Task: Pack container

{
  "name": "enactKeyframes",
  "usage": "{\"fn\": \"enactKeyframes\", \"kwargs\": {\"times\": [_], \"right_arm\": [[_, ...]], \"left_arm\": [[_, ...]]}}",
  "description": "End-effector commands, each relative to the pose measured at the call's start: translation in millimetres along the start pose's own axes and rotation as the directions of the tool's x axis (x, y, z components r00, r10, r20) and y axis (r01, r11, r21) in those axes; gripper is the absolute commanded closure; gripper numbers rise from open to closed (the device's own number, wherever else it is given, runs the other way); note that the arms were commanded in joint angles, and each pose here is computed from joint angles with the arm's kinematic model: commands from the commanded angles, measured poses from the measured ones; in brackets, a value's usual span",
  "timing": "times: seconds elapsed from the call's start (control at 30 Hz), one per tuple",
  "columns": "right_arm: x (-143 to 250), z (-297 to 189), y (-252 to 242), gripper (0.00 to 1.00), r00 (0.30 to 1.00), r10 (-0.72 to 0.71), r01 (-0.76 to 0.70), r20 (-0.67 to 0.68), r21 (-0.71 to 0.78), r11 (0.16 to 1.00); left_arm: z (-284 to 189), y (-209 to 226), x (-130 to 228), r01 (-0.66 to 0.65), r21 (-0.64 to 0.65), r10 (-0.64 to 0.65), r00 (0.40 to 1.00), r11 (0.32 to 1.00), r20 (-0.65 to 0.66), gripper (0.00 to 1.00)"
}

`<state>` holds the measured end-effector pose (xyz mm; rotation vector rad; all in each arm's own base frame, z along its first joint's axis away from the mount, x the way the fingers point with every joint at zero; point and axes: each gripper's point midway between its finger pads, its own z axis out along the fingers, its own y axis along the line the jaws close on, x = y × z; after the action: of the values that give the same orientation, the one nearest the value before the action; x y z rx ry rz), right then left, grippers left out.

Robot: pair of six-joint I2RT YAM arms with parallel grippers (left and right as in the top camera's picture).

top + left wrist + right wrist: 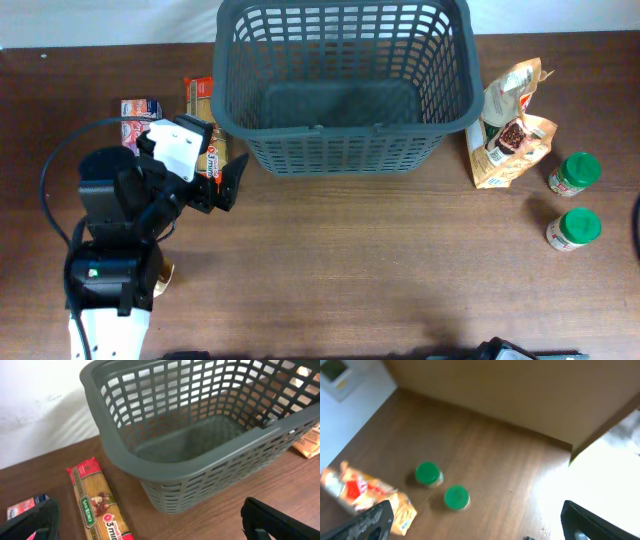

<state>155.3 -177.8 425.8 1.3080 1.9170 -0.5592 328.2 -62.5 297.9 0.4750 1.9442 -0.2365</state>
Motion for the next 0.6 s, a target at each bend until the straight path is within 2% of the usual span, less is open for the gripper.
{"fn": "enactKeyframes", "kwargs": {"times": [0.0, 0.07, 0.13, 0.27, 0.37, 0.57], "right_arm": [[-6, 35, 5, 0.01, 0.998, 0.034, -0.030, -0.059, 0.064, 0.997], [-8, 53, 16, 0.01, 0.995, -0.004, 0.009, -0.097, 0.050, 0.999], [-7, 71, 38, 0.01, 0.982, -0.125, 0.119, -0.139, -0.047, 0.992], [1, 102, 73, 0.01, 0.940, -0.277, 0.236, -0.201, -0.207, 0.950], [7, 129, 83, 0.01, 0.921, -0.300, 0.252, -0.248, -0.206, 0.946], [20, 172, 93, 0.01, 0.882, -0.345, 0.295, -0.322, -0.194, 0.936]], "left_arm": [[6, 1, 6, 0.005, 0.013, -0.005, 0.999, 1.000, -0.033, 0.01], [9, 2, 15, 0.020, 0.013, -0.019, 0.997, 1.000, -0.070, 0.01], [10, 7, 27, 0.034, -0.016, -0.036, 0.992, 0.999, -0.120, 0.01], [4, 31, 57, 0.029, -0.171, -0.072, 0.966, 0.985, -0.250, 0.01], [-3, 42, 73, 0.010, -0.251, -0.093, 0.943, 0.968, -0.319, 0.01], [-12, 61, 81, -0.032, -0.357, -0.104, 0.929, 0.934, -0.355, 0.01]]}}
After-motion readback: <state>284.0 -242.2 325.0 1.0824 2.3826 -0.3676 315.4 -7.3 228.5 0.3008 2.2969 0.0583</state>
